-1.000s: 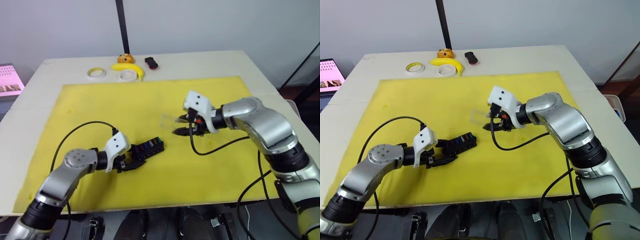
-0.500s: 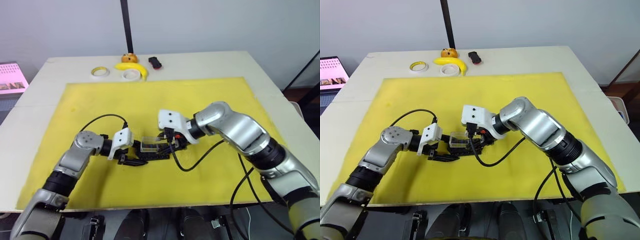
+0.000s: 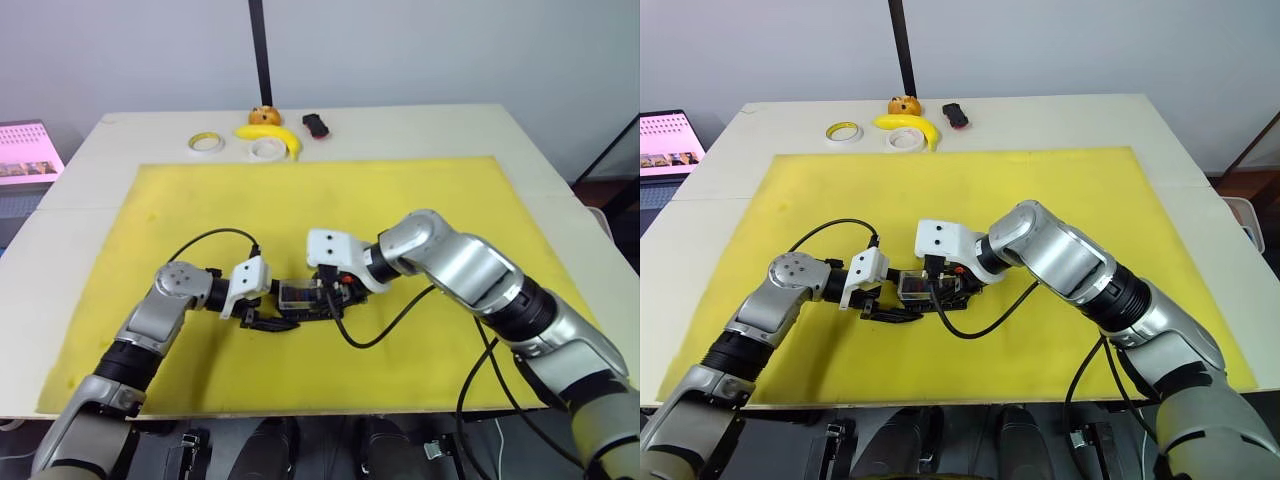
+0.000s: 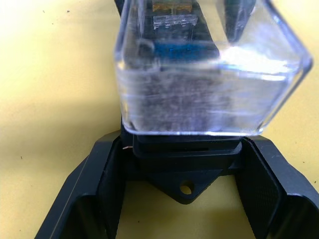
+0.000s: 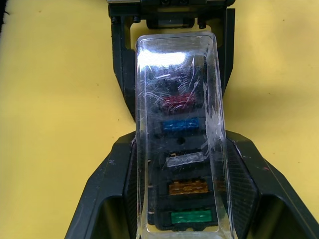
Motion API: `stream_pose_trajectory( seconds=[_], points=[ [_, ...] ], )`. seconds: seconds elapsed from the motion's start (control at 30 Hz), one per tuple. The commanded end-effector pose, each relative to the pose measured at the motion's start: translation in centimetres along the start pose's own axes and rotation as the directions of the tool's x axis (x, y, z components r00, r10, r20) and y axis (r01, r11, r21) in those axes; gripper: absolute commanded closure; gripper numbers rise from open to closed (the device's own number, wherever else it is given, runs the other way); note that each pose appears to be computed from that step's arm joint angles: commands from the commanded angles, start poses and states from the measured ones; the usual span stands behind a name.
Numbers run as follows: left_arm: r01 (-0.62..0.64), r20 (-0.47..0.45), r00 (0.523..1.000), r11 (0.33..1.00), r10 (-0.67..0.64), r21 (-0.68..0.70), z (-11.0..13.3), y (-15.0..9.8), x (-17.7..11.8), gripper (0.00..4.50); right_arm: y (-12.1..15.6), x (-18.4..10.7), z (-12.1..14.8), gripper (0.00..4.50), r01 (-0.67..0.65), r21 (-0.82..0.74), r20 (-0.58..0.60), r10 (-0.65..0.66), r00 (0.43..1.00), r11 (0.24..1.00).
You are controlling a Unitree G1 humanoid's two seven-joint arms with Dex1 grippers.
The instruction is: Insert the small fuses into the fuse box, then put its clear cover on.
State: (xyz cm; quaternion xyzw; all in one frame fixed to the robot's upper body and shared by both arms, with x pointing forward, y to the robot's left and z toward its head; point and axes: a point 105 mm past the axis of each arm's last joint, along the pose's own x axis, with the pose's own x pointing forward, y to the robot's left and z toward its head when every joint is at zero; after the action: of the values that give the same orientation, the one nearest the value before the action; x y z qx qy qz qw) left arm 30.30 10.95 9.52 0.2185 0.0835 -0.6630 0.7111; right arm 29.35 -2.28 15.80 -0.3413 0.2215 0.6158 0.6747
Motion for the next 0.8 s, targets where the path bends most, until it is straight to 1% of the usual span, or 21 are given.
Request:
stream_pose_trajectory(
  seconds=[0.03,0.4,0.7,0.8],
  points=[
    [-0.002,-0.012,1.0,1.0,0.002,0.02,0.1,0.1,0.7,1.95,-0.2,-0.3,0.9,2.8,0.014,-0.066,0.008,-0.014,1.0,0.998],
    [-0.007,-0.016,1.0,1.0,0.007,0.021,0.0,-0.1,1.0,1.95,0.0,0.2,-0.5,2.8,-0.015,-0.073,-0.048,0.012,0.999,0.997],
    [-0.009,-0.018,1.0,1.0,0.009,0.021,-0.1,-0.1,1.3,1.95,0.1,0.4,-1.0,2.8,-0.029,-0.061,-0.068,0.025,0.997,0.998],
    [-0.011,-0.022,1.0,1.0,0.011,0.021,-0.2,-0.1,1.3,1.95,0.2,0.6,-0.9,2.8,-0.032,-0.033,-0.061,0.03,0.998,0.999]
  ],
)
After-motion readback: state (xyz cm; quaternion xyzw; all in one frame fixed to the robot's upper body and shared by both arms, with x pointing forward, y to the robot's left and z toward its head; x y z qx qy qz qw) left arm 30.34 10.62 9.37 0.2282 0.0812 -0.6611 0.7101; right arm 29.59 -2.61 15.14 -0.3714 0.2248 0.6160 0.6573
